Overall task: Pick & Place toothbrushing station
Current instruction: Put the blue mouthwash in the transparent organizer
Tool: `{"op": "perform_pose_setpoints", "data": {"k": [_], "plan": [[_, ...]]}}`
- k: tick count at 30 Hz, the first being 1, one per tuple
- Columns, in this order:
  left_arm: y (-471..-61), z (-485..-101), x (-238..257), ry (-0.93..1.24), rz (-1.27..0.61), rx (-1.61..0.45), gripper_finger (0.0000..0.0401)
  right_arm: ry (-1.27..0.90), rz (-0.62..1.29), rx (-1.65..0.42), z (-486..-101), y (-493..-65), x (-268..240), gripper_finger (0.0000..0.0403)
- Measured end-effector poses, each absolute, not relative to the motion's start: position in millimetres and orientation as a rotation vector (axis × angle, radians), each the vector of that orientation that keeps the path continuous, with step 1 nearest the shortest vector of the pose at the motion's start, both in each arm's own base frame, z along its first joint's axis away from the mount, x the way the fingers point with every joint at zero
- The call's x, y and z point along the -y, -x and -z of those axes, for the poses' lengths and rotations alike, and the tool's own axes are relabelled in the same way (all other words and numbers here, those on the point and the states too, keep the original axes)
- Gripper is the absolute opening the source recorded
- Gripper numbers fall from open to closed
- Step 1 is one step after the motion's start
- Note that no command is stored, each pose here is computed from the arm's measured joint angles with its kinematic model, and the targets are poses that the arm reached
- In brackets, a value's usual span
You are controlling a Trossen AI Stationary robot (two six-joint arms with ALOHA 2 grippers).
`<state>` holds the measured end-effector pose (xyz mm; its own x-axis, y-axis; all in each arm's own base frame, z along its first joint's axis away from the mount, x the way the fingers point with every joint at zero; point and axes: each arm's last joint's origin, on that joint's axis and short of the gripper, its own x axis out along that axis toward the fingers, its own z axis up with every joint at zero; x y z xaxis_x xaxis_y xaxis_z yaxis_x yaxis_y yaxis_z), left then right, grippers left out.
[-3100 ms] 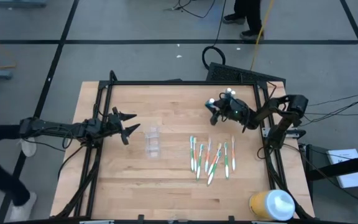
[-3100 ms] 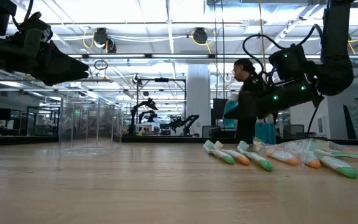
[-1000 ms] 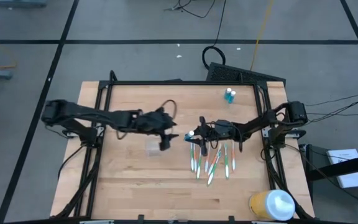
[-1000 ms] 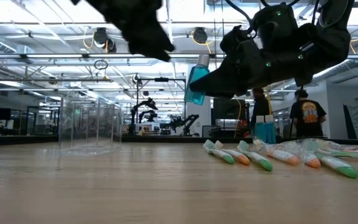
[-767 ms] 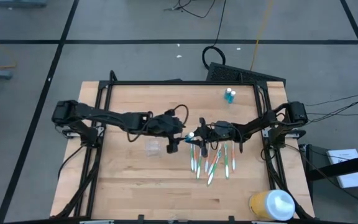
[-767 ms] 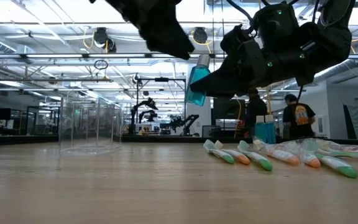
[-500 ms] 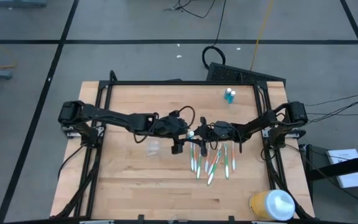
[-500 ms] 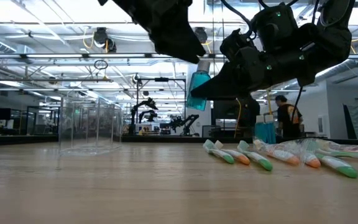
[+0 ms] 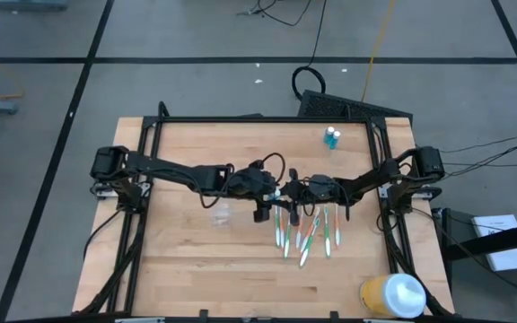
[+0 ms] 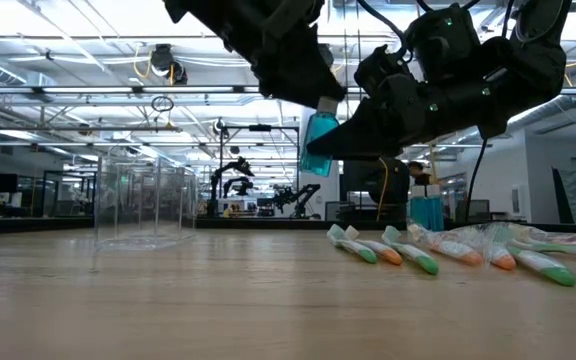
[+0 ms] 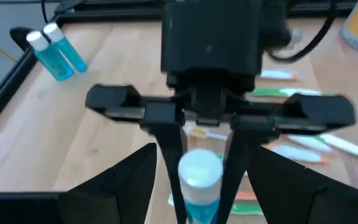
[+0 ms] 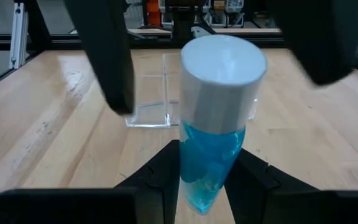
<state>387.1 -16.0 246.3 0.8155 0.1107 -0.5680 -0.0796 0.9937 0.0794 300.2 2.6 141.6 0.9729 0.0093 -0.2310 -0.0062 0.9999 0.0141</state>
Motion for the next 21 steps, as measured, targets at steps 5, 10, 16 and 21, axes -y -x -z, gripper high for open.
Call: {"op": "perform_pose_setpoints", "data": {"k": [5,10,16,21], "plan": [[-386.2,-247.2,16.0,-0.052,-0.1,-0.61,0.0243,-0.013,-0.008,-0.237,-141.3,-300.1,-2.6,0.0098],[-388.2,-242.3,16.3,-0.029,-0.102,-0.622,0.0201,-0.013,-0.008,-0.233,-141.7,-300.2,-2.6,0.0098],[-388.2,-242.3,16.3,-0.029,-0.103,-0.622,0.0148,-0.013,-0.008,-0.234,-141.6,-300.2,-2.6,0.0098],[-388.2,-242.2,15.2,-0.005,-0.113,-0.621,0.0116,-0.013,-0.009,-0.234,-141.6,-300.2,-2.6,0.0098]]}}
